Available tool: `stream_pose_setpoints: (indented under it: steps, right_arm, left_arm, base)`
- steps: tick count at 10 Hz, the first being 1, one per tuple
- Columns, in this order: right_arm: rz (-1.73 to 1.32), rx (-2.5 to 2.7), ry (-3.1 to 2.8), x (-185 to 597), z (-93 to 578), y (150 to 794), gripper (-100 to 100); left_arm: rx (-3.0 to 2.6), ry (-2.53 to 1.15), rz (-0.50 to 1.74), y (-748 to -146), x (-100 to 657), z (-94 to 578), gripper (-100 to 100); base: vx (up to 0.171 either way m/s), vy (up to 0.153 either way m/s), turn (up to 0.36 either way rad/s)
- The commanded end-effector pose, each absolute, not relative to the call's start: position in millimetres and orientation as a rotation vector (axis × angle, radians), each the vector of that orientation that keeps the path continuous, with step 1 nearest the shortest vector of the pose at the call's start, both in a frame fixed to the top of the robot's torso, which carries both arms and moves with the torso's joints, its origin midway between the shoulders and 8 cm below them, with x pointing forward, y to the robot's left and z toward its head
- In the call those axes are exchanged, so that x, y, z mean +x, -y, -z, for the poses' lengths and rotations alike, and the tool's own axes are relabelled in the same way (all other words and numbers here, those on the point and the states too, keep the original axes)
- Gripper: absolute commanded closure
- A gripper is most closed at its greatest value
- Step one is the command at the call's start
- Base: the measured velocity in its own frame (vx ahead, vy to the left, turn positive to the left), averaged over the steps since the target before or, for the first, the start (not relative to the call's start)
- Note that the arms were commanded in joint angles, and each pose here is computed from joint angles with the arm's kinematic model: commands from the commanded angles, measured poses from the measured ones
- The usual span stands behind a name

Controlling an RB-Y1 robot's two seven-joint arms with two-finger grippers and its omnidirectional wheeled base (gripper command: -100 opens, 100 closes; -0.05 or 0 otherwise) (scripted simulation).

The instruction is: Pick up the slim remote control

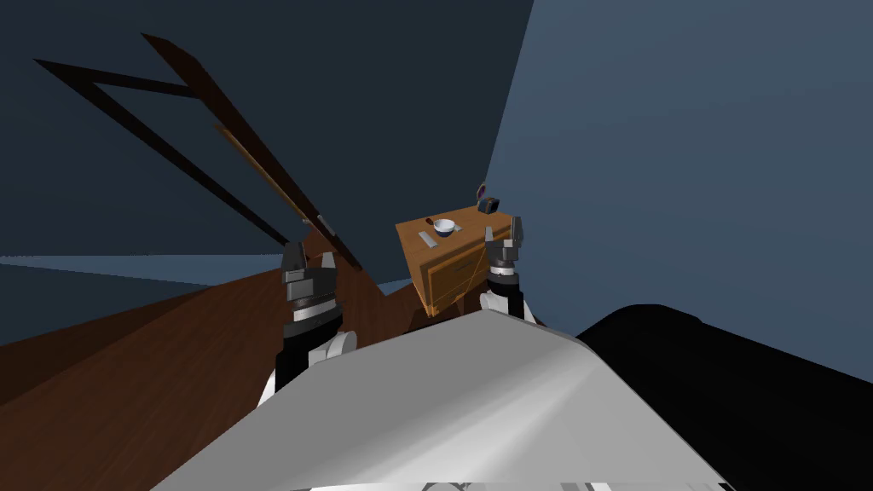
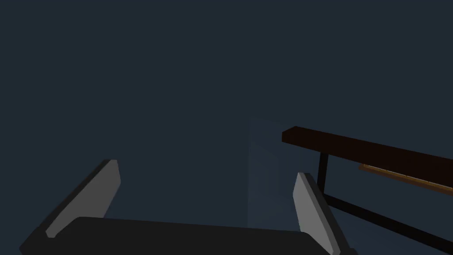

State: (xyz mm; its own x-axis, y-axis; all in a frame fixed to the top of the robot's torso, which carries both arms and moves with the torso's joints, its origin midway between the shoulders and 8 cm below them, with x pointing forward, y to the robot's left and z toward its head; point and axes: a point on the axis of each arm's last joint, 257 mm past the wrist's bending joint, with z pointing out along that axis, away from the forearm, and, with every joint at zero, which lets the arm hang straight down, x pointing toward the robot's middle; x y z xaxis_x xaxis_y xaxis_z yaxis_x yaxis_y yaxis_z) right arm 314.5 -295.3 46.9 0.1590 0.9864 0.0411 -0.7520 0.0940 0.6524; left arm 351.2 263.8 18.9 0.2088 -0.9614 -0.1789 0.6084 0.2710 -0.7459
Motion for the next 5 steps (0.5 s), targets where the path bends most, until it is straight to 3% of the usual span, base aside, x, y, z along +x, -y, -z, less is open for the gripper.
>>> stream_pose_setpoints:
  steps: [1, 5]
  right_arm:
    - [-1.362, 0.587, -0.52, 317, -42, 289, -100]
    - [-1.359, 0.515, -0.667, 322, -23, 270, -100]
  left_arm:
    - [-0.6, -0.715, 1.187, -264, 351, -19, 0]
    - [-0.6, -0.714, 1.188, -264, 351, -19, 0]
  base:
    - [-0.043, 0.022, -0.089]
    - [-0.097, 0.086, -0.123]
